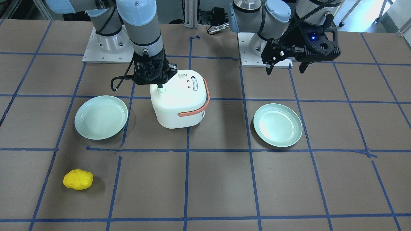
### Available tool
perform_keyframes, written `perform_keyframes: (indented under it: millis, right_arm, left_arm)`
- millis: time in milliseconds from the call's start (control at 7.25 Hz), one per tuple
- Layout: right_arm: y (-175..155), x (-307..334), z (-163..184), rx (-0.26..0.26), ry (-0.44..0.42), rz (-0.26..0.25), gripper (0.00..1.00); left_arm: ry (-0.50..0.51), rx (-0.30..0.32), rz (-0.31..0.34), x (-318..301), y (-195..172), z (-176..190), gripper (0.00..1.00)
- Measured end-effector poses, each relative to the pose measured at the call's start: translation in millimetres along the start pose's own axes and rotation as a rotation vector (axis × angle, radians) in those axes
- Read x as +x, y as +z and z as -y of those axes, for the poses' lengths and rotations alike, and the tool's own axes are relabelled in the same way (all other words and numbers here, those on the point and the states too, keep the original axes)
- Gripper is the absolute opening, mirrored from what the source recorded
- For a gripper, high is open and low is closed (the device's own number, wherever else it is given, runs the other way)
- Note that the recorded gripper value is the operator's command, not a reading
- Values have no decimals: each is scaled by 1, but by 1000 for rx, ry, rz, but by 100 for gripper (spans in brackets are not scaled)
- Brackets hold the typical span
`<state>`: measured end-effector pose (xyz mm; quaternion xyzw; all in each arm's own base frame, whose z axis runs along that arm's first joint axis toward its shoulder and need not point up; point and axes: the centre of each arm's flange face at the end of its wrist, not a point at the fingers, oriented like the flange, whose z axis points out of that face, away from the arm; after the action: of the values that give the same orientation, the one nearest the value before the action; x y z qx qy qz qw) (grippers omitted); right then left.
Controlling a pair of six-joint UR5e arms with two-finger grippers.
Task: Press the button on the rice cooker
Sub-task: 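Move the right gripper over the rice cooker's green lid button, then press down on the green button with the right gripper fingertips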
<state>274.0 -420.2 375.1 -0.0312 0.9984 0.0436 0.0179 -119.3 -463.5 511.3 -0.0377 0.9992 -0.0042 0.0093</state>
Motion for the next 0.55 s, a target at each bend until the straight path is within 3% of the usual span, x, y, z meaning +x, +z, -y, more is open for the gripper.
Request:
perform_keyframes:
  millis: [552]
  right_arm:
    - [19,-9,-6,-43,-53,-13,0]
  left_arm:
    - [1,0,0,0,0,0,100]
